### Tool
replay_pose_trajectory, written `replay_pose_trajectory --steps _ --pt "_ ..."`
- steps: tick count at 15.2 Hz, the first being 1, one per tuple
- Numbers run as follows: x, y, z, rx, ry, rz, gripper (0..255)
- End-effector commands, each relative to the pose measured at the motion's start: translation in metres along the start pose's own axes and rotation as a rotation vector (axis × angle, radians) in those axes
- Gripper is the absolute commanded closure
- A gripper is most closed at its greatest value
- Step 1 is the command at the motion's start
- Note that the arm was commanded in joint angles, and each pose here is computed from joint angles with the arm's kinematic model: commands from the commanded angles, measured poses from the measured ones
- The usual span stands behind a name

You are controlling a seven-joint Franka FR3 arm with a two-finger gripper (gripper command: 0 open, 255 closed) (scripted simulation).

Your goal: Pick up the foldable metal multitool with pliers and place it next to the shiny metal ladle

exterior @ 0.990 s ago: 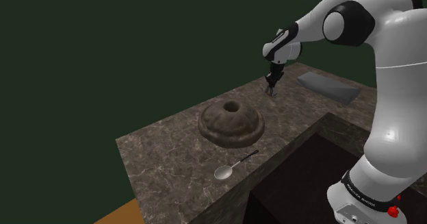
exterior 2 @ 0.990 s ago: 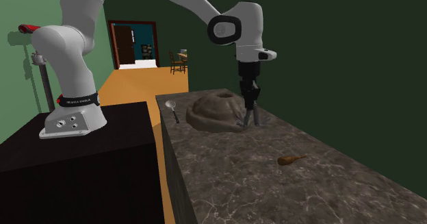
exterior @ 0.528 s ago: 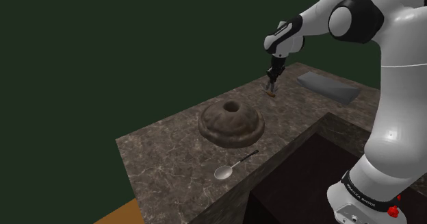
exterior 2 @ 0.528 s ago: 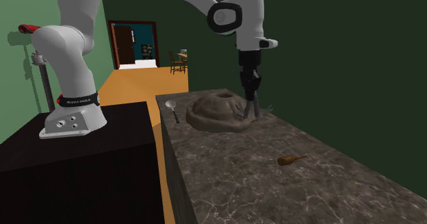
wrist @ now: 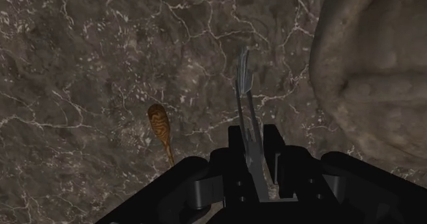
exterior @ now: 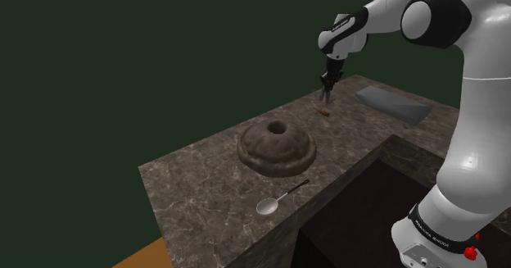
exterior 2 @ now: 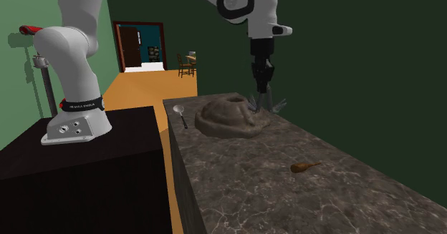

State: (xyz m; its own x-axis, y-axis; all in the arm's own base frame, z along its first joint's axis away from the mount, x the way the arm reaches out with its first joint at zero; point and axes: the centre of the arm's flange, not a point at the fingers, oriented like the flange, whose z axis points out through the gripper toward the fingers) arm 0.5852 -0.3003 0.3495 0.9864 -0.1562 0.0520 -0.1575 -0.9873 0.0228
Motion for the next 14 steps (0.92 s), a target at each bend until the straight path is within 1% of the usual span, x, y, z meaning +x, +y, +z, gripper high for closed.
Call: replay_pose_trajectory --steps 1,9,14 --pt "0.0 0.0 -0.01 0.0 0.0 0.0 255" --pt "0.002 0.001 -0.049 0.0 0.0 0.0 255" --pt "-0.021 -0.061 -0.052 0.0 0.0 0.0 255"
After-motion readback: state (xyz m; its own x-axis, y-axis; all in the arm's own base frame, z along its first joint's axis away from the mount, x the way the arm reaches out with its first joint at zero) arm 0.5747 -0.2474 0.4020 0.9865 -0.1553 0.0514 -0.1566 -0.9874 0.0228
